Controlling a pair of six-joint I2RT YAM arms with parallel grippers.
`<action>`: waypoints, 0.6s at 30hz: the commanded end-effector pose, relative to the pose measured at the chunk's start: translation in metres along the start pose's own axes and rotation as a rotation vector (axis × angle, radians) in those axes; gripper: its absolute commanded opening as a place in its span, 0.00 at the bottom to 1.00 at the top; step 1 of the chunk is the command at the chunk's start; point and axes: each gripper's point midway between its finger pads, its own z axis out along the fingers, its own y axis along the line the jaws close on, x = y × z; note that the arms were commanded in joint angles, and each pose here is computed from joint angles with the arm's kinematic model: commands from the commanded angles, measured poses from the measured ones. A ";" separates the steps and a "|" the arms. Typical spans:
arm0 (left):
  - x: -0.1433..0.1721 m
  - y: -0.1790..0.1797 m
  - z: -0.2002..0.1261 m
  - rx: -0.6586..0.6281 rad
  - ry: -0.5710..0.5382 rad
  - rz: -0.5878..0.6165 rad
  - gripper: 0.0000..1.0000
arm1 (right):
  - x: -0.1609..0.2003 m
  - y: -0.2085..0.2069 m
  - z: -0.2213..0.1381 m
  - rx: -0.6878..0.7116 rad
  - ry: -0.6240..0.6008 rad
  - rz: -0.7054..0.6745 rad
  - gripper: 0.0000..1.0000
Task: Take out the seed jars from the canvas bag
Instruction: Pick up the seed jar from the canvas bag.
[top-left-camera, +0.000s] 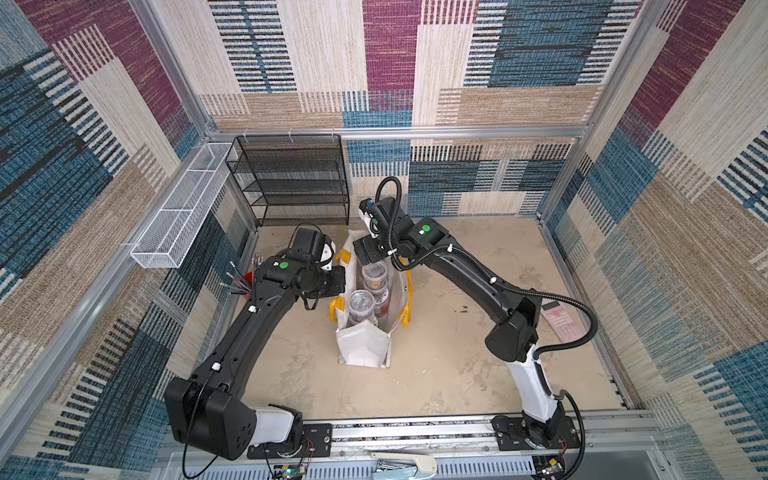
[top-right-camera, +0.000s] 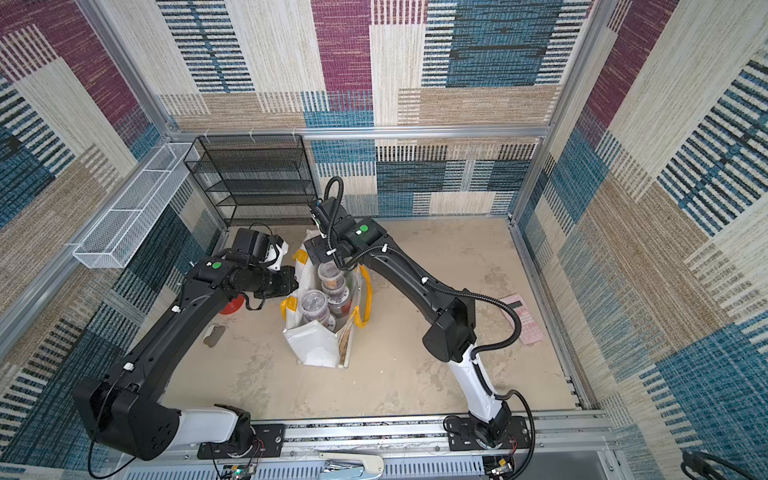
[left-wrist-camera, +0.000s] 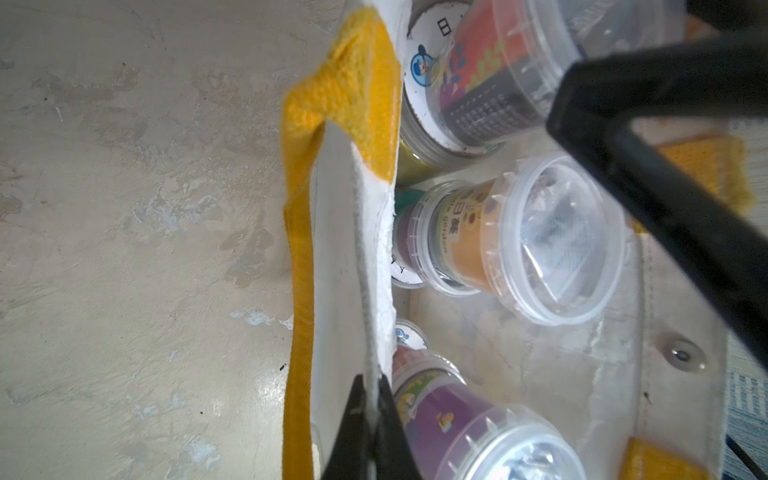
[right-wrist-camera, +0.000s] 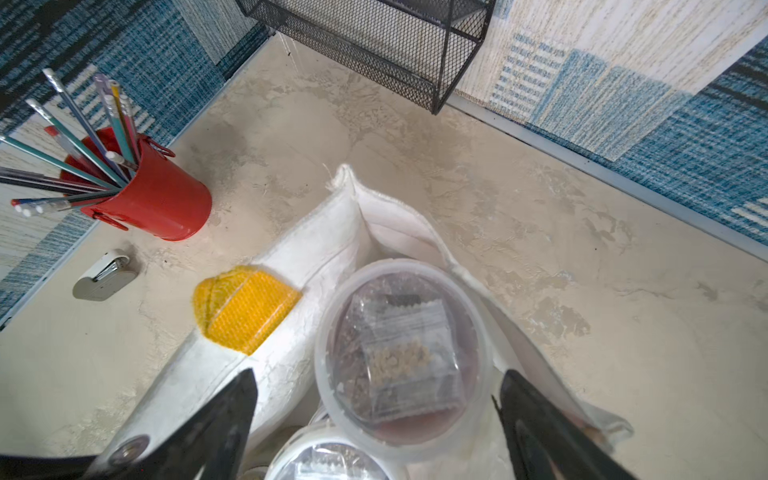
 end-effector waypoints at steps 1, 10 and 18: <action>-0.007 -0.005 -0.002 0.025 -0.029 0.003 0.00 | -0.004 -0.003 0.003 0.018 -0.014 0.003 0.91; -0.005 -0.007 -0.002 0.036 -0.027 -0.003 0.00 | -0.001 -0.004 0.014 0.031 -0.011 0.008 0.80; -0.004 -0.007 -0.002 0.037 -0.024 -0.003 0.00 | -0.007 -0.004 0.023 0.042 -0.029 0.012 0.82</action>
